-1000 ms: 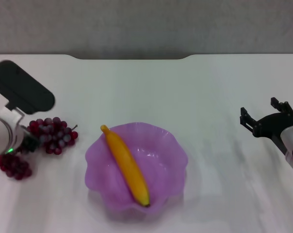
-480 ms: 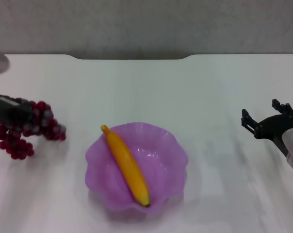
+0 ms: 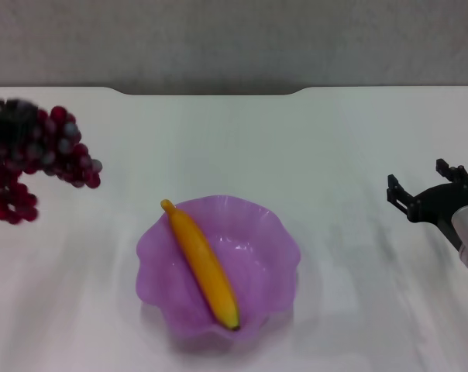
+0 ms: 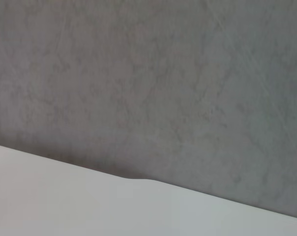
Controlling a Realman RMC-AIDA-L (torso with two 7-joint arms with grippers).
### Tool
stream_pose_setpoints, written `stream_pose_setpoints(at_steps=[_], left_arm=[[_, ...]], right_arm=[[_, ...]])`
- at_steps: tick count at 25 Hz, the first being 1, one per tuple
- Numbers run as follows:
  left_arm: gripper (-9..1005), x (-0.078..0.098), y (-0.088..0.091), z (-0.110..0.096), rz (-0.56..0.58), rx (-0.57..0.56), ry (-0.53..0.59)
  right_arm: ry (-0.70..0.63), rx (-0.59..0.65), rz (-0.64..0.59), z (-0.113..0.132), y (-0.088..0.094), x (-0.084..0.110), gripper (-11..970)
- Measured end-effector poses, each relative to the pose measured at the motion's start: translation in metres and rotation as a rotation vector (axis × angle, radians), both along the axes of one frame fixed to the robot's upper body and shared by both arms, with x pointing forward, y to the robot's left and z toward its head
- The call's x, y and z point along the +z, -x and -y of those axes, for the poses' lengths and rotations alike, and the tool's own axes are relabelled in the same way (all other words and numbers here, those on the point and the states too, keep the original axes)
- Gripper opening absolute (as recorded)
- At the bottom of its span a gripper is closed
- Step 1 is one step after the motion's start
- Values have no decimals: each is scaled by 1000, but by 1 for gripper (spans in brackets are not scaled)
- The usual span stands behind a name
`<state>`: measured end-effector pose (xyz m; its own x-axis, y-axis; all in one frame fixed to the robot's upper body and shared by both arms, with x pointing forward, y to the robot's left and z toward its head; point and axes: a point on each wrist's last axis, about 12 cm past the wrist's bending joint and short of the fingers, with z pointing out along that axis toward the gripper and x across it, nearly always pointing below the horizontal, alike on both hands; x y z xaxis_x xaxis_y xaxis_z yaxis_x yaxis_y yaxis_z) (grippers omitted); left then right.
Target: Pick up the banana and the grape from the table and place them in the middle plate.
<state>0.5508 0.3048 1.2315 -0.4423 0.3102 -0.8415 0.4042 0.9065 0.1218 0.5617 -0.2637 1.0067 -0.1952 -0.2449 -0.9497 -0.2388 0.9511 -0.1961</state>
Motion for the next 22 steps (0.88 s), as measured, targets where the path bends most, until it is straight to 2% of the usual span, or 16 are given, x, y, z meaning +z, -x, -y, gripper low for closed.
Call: stream_pose_setpoints(at_steps=[5,9,11,17,22], left_arm=[[148,35,26,11,46,-152,60],[146,44,39,27,47,-262,68],[146,44,43,34,40,-324,86],[145,36,46,55,20,-411,88],[145,18,44,81,15,-446,38]], right_arm=[[0,1,0,0,0,0,888],[1,2,1,-1,0,0,888],[1,4,1,-1,-1,1,889],[-1,4,1,-2,-1,1,889],[-1,4,1,-2,-1,0,889]])
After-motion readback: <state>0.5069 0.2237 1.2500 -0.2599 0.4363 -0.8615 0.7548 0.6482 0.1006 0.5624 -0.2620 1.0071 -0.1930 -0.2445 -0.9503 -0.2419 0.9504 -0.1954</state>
